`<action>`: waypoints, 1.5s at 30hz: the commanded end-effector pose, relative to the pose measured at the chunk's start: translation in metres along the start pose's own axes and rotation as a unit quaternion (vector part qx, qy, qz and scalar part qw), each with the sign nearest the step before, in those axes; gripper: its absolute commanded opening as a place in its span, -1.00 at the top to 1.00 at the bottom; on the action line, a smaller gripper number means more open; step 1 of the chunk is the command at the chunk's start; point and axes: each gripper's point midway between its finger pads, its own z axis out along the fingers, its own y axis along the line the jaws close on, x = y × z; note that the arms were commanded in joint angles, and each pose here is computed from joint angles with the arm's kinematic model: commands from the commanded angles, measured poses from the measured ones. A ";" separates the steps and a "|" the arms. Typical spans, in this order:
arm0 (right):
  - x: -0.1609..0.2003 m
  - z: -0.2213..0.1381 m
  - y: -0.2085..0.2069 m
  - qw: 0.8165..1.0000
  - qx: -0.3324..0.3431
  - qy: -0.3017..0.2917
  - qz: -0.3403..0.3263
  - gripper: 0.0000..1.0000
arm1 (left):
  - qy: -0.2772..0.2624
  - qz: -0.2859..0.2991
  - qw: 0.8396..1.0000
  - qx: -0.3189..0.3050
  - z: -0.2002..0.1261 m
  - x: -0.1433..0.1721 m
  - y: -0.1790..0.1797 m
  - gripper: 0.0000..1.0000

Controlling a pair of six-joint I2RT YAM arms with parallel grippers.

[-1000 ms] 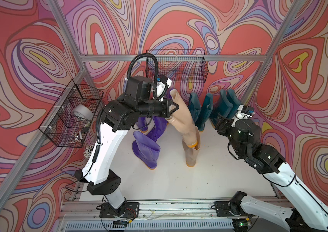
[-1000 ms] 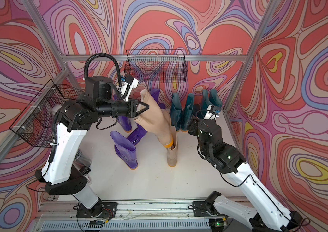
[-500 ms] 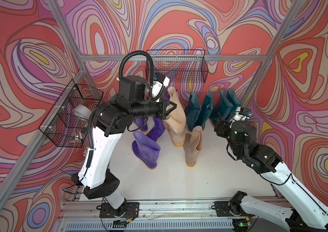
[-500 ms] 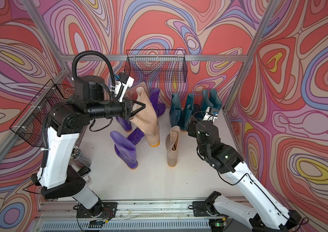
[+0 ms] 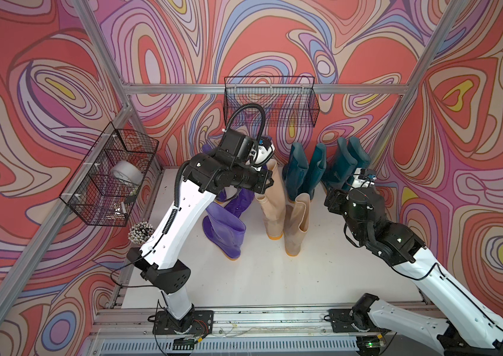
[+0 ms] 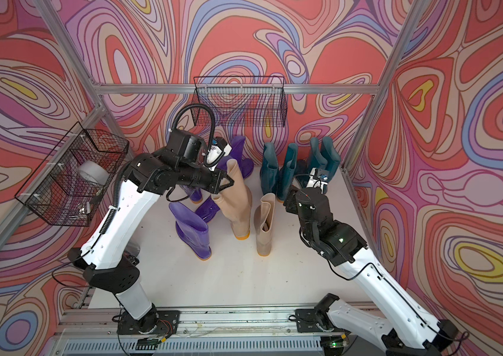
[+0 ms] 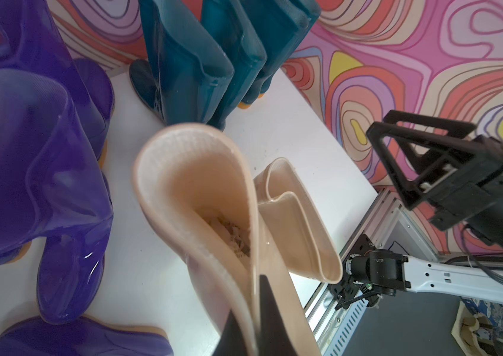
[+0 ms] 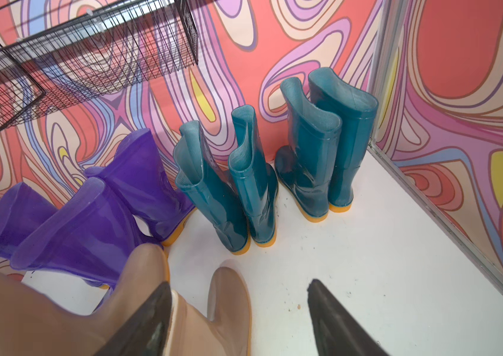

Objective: Match and arrange rain boots in pairs
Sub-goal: Pair a pair of rain boots at the center of the board.

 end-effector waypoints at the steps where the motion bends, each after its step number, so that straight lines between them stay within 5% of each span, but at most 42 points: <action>1: 0.003 -0.002 -0.003 1.000 -0.003 0.003 0.005 -0.42 | -0.038 0.024 0.999 -0.006 0.002 -0.014 0.002 1.00; 15: 0.003 -0.002 -0.005 1.000 0.001 0.005 -0.009 -0.42 | 0.002 -0.053 0.998 0.024 0.075 0.018 0.013 1.00; 33: -0.004 -0.006 -0.002 1.000 -0.009 0.003 -0.017 -0.42 | 0.020 -0.096 0.995 0.025 0.098 0.054 0.017 0.96; 37: -0.009 -0.009 0.000 1.000 -0.015 0.000 -0.014 -0.42 | 0.004 -0.125 0.992 0.014 0.093 0.060 0.024 0.59; 39: -0.010 -0.010 0.001 1.000 -0.015 -0.001 -0.015 -0.43 | 0.006 -0.132 0.991 0.022 0.094 0.065 0.022 0.25; 45: -0.012 -0.011 0.004 1.000 -0.023 0.003 -0.013 -0.42 | -0.014 -0.121 0.992 0.030 0.072 0.054 0.013 0.18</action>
